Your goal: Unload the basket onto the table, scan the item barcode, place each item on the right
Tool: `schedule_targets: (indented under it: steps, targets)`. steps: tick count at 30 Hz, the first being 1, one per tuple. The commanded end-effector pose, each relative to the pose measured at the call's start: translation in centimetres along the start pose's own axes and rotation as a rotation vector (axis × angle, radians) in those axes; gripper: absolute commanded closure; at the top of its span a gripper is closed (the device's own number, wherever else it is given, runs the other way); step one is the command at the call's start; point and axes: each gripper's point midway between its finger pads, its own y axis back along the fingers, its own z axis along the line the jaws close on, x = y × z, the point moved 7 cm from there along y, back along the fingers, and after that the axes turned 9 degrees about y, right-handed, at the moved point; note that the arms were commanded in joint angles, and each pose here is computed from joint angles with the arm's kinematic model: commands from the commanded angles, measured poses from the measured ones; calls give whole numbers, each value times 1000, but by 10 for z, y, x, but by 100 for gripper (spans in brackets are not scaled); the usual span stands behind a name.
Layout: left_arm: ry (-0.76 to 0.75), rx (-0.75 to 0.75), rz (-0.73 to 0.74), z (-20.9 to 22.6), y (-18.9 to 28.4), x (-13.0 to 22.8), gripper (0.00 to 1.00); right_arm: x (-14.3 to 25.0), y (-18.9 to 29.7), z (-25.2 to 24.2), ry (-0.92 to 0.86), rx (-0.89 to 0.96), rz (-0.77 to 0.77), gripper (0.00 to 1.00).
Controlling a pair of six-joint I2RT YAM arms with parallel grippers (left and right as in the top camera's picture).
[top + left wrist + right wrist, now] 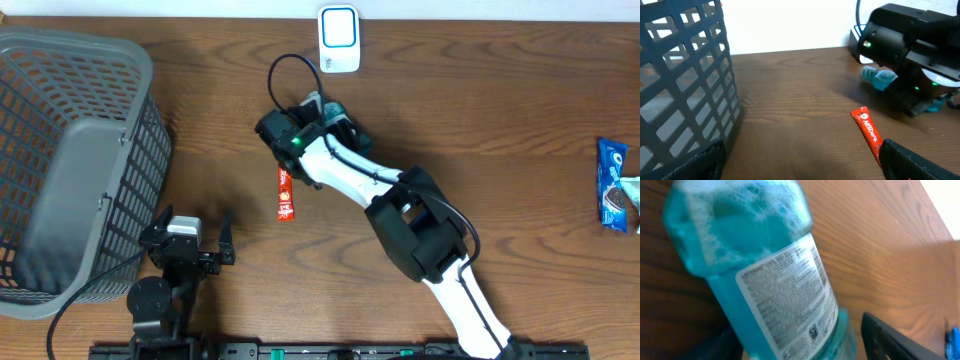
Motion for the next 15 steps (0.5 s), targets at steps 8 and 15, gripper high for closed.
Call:
schedule_targets:
  steps: [8,15]
  targets:
    - [-6,6,39,0,-2,10,2,31,-32,13,40,-147,139,89]
    - [-6,6,39,0,-2,10,2,17,-16,5,45,-195,154,93]
